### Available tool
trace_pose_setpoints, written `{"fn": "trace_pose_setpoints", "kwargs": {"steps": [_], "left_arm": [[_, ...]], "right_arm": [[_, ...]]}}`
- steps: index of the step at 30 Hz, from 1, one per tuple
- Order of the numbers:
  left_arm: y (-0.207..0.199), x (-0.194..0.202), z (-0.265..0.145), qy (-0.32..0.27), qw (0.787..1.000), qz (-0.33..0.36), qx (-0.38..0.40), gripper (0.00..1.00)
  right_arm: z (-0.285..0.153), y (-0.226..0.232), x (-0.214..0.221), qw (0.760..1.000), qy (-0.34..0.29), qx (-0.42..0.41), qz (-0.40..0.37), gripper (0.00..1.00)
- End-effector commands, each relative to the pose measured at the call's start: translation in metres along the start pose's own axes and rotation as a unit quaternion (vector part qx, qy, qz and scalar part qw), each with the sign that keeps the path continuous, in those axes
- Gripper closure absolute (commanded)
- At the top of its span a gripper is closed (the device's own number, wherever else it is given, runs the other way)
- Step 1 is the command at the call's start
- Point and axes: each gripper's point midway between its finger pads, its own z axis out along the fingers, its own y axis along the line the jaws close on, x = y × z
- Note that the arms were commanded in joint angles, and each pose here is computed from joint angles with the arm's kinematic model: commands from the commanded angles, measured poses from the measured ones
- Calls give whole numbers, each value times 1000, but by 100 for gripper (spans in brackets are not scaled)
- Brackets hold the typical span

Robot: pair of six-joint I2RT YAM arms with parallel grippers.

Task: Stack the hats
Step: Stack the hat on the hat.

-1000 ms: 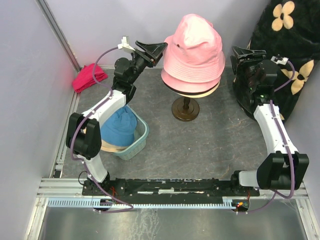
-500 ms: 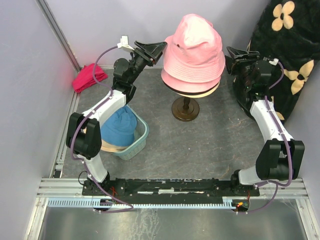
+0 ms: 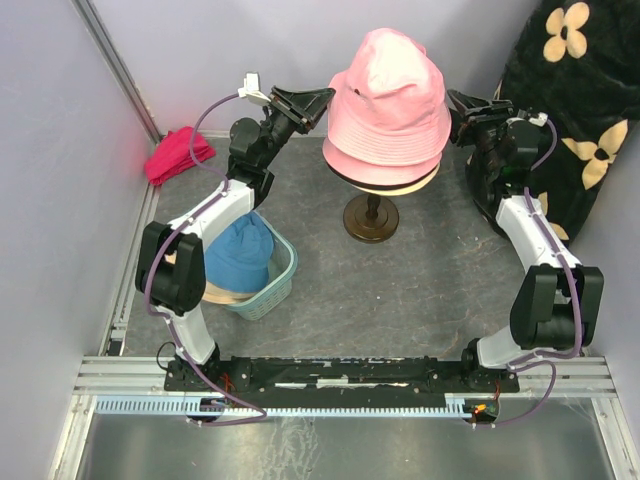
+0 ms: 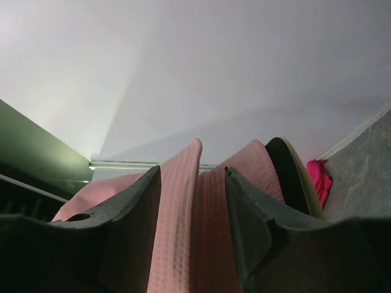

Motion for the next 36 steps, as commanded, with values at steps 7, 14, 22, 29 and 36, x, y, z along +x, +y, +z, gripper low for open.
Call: {"fn": "trace_pose_setpoints", "kwargs": {"steps": [7, 14, 22, 29, 36], "left_arm": [[-20, -2, 0, 3, 999, -3, 36, 70], [-19, -3, -1, 0, 999, -4, 33, 72], [-14, -2, -4, -4, 1000, -7, 23, 83], [-4, 0, -12, -9, 1000, -7, 4, 90], [5, 3, -20, -10, 1000, -13, -12, 93]], "right_arm": [[5, 24, 12, 997, 38, -58, 19, 52], [7, 27, 15, 996, 50, -69, 27, 62], [9, 24, 18, 995, 58, -69, 36, 97], [9, 18, 17, 996, 54, -60, 36, 99], [10, 5, 15, 997, 48, -41, 36, 99]]}}
